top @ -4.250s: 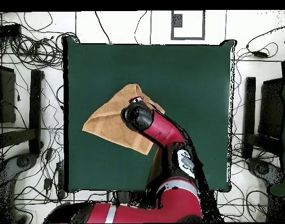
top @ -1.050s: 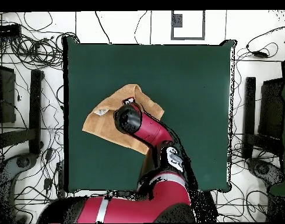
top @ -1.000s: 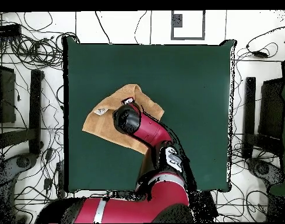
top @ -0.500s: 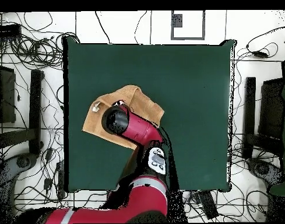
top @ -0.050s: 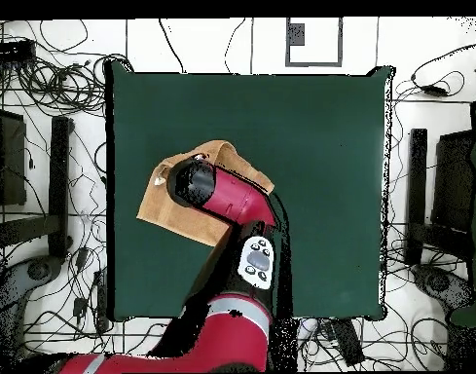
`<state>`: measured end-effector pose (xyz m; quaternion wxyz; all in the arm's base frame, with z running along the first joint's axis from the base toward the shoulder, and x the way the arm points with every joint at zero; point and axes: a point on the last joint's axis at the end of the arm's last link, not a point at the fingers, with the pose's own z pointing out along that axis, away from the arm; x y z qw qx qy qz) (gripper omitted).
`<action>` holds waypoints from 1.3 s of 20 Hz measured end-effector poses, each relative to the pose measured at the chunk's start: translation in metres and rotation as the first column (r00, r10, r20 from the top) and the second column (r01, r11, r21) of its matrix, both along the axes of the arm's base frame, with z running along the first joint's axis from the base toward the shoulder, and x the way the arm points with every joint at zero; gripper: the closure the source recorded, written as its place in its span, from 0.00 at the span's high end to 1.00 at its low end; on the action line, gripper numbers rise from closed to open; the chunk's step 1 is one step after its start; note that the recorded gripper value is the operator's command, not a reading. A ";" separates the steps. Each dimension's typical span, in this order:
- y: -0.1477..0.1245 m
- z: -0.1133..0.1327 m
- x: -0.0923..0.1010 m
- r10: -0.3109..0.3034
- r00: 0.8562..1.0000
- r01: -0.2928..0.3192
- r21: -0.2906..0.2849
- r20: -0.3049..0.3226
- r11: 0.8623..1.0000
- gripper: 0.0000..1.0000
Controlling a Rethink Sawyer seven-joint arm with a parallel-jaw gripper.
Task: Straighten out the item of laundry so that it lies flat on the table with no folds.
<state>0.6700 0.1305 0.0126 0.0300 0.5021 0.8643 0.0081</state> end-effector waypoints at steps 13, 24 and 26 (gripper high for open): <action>-0.040 0.048 0.066 -0.025 0.999 0.025 0.004 0.029 1.000 0.00; -0.038 0.006 0.089 -0.046 0.999 0.046 -0.040 0.005 0.998 0.00; -0.026 -0.004 0.086 -0.060 0.998 0.059 -0.059 -0.008 0.997 1.00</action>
